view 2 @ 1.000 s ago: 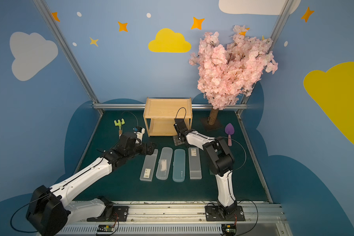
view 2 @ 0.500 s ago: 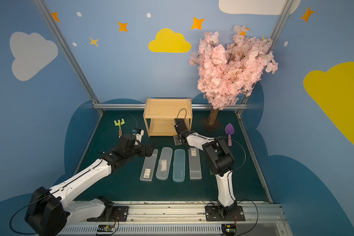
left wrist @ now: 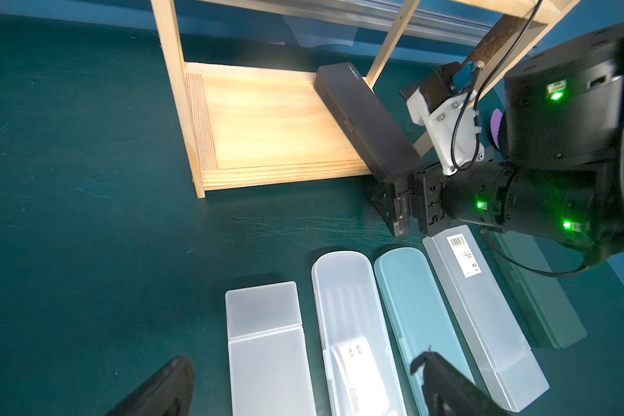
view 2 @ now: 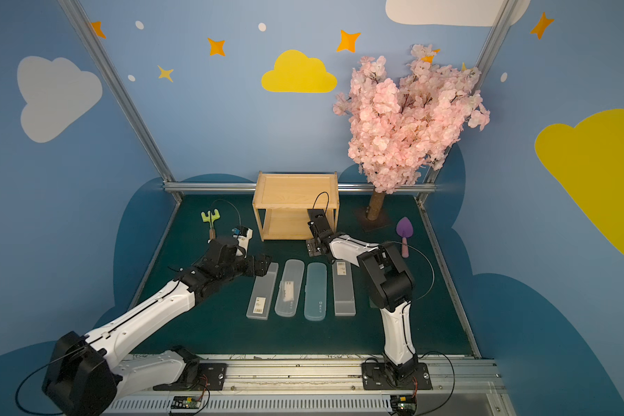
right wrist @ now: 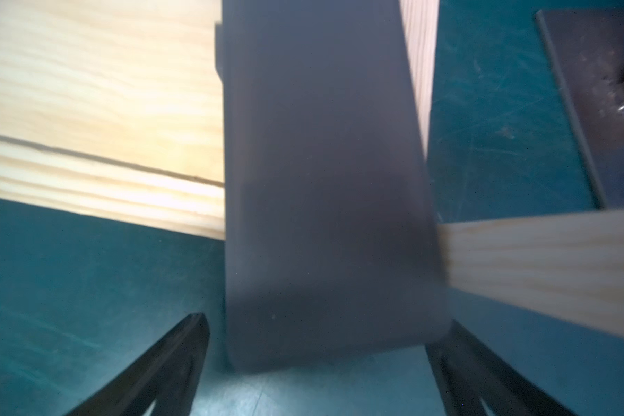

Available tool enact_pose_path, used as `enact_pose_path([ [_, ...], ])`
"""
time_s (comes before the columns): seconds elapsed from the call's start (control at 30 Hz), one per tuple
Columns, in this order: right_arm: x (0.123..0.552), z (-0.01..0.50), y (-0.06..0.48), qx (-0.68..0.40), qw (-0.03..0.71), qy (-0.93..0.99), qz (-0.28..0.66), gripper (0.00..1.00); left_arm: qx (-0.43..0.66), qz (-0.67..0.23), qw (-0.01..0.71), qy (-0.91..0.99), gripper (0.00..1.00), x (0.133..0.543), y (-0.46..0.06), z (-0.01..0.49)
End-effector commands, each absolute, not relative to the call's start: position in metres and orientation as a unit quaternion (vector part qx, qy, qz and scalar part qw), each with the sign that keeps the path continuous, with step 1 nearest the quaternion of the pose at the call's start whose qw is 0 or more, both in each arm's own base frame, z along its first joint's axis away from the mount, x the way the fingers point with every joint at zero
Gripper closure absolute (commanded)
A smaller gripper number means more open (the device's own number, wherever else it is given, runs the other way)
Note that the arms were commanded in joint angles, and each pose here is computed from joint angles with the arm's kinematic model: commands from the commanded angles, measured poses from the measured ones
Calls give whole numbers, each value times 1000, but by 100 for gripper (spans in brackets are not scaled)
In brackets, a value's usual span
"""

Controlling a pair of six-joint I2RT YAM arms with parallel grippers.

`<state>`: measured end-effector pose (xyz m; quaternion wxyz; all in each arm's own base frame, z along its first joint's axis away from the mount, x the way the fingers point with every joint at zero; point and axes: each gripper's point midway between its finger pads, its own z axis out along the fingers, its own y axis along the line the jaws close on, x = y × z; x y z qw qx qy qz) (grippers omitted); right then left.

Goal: Remove the pencil cases from the shelf
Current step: Pick up the pencil case from the shelf.

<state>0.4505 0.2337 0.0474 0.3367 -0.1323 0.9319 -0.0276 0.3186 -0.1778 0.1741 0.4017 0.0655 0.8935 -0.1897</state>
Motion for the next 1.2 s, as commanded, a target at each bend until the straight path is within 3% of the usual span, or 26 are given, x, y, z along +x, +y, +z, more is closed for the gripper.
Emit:
enact_pose_path([
  [0.0,459,78,238,-131,368,920,-26,2,71,-192,404,892,0,313,-175,179],
  [0.73,469,72,252,-136,360,923,-11,2,64,-185,411,890,0,303,-166,179],
  [1.17,472,66,252,-129,338,932,-24,8,64,-182,413,890,0,302,-163,179],
])
